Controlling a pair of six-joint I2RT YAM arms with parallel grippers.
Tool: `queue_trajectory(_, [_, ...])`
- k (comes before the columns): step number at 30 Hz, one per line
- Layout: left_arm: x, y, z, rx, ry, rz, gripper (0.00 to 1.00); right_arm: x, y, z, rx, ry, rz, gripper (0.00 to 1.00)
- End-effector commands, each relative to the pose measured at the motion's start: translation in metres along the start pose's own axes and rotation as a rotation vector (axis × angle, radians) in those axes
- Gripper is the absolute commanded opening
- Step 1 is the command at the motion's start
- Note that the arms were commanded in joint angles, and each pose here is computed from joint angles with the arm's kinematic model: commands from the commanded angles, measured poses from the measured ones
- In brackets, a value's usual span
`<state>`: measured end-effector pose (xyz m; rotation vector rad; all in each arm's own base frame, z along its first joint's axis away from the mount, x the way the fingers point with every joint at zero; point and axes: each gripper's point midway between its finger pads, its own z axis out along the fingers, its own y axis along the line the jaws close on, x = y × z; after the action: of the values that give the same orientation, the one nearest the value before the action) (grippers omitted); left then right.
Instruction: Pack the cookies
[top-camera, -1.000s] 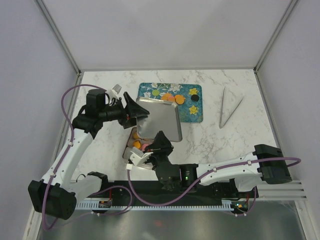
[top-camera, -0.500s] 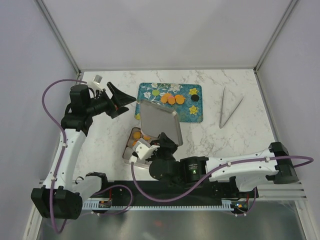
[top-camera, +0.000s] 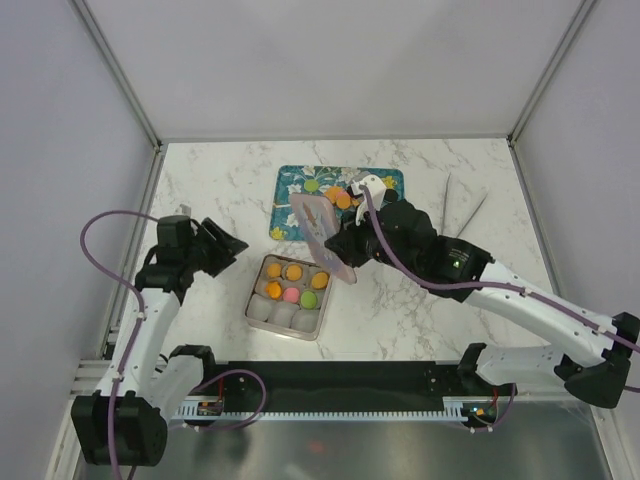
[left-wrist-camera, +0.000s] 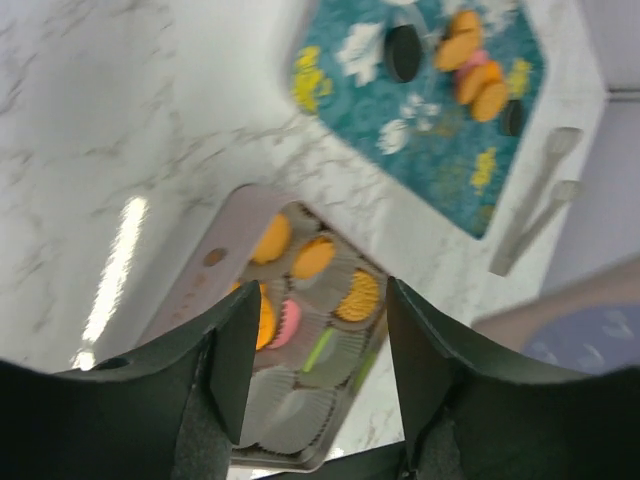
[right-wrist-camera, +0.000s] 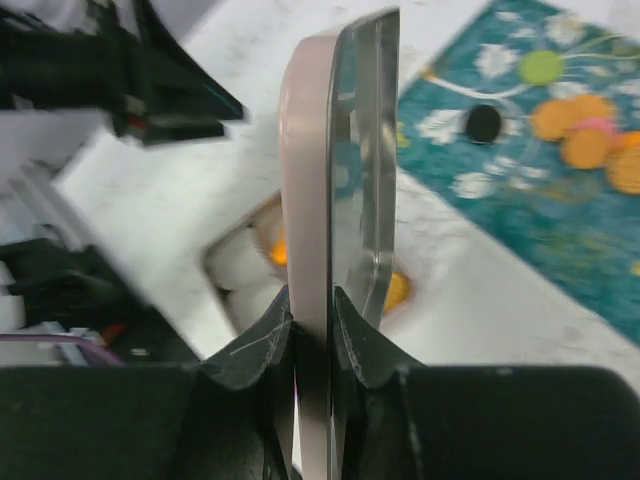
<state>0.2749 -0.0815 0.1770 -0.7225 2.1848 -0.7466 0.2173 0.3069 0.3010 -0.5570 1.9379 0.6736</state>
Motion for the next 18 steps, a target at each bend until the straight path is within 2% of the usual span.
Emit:
queue_trajectory(1, [-0.002, 0.046, 0.004, -0.162, -0.104, -0.037, 0.58, -0.011, 0.056, -0.005, -0.371, -0.009, 0.263, 0.0])
queue_trajectory(2, [0.006, 0.061, 0.007, -0.199, -0.096, -0.045, 0.54, 0.004, 0.056, 0.0, -0.397, 0.03, 0.351, 0.0])
queue_trajectory(4, [0.011, 0.072, 0.009, -0.225, -0.104, -0.06, 0.5, -0.004, 0.059, 0.0, -0.484, -0.013, 0.42, 0.0])
queue_trajectory(5, [0.02, 0.083, 0.013, -0.25, -0.089, -0.069, 0.42, 0.004, 0.054, 0.005, -0.476, -0.011, 0.447, 0.0])
queue_trajectory(7, [0.027, 0.094, 0.016, -0.274, -0.084, -0.098, 0.33, -0.003, 0.047, 0.007, -0.482, -0.052, 0.513, 0.0])
queue_trajectory(8, [0.034, 0.102, 0.019, -0.282, -0.078, -0.117, 0.23, 0.006, 0.042, 0.01, -0.476, -0.044, 0.546, 0.0])
queue_trajectory(10, [0.046, 0.111, 0.023, -0.291, -0.056, -0.136, 0.1, 0.003, 0.036, 0.009, -0.493, -0.086, 0.615, 0.0])
queue_trajectory(11, [0.047, 0.111, 0.025, -0.281, -0.058, -0.141, 0.06, 0.002, 0.032, 0.009, -0.493, -0.099, 0.635, 0.0])
queue_trajectory(13, [0.055, 0.117, 0.027, -0.29, -0.045, -0.16, 0.02, 0.001, 0.023, 0.007, -0.488, -0.129, 0.688, 0.0])
queue_trajectory(18, [0.077, 0.12, 0.033, -0.288, 0.0, -0.159, 0.02, 0.003, 0.008, 0.006, -0.477, -0.183, 0.768, 0.0])
